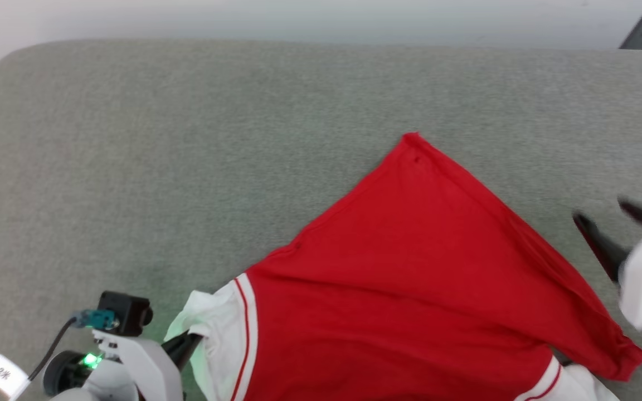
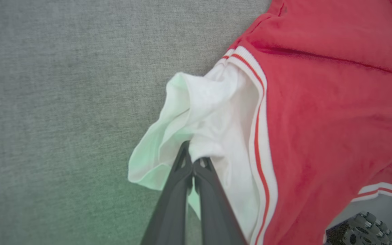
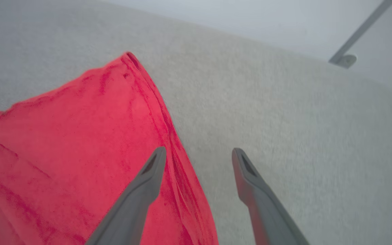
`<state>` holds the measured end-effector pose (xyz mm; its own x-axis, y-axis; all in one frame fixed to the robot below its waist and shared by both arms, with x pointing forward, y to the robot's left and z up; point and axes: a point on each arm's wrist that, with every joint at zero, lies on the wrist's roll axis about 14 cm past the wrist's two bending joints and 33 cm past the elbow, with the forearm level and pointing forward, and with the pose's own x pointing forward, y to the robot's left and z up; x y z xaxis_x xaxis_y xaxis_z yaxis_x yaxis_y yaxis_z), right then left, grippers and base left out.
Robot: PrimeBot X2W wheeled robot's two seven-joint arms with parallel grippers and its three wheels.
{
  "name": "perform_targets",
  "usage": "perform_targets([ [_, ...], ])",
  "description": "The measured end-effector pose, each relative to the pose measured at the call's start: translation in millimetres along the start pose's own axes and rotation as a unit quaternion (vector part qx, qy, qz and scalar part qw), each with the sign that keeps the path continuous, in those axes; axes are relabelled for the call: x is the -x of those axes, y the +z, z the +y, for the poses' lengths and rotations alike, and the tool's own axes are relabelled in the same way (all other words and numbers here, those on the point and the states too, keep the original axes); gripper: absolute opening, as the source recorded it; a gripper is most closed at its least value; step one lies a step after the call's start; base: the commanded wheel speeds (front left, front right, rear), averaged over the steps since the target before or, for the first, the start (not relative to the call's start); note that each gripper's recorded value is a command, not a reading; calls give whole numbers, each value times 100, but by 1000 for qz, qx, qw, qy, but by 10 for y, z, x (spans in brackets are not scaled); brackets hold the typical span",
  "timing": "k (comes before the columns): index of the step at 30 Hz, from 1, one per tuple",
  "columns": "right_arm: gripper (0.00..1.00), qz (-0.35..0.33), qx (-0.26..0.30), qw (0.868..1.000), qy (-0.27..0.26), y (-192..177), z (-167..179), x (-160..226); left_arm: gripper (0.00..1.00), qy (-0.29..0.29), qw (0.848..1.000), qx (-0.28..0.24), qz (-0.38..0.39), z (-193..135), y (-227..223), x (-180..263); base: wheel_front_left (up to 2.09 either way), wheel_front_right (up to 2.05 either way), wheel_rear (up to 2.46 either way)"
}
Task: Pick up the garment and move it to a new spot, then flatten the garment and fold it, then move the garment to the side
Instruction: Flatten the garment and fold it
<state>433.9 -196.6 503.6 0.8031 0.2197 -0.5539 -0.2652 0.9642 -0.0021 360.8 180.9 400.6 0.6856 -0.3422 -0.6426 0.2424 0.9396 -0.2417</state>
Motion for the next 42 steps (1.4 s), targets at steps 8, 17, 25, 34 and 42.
perform_targets([
  [8, 100, -73, 73, 993, 58, 564, 410, -583, 0, -1, 1000, 9, -8, 2, 14, -6, 0, 0, 0],
  [17, 100, 5, 133, 986, 103, 518, 773, -1354, 0, 9, 1000, 25, -6, 85, -53, -37, 0, 0, 0],
  [25, 100, 123, 172, 970, 120, 158, 941, -1796, 0, 22, 999, 42, -3, 190, -128, -41, 0, 0, 0],
  [34, 0, 230, 174, 949, 129, -99, 1023, -1992, 0, 34, 998, 53, 0, 284, -190, -47, 0, 0, 0],
  [42, 0, 208, 160, 957, 125, 26, 986, -1957, 0, 28, 999, 31, 0, 351, -11, -45, 0, 0, 0],
])
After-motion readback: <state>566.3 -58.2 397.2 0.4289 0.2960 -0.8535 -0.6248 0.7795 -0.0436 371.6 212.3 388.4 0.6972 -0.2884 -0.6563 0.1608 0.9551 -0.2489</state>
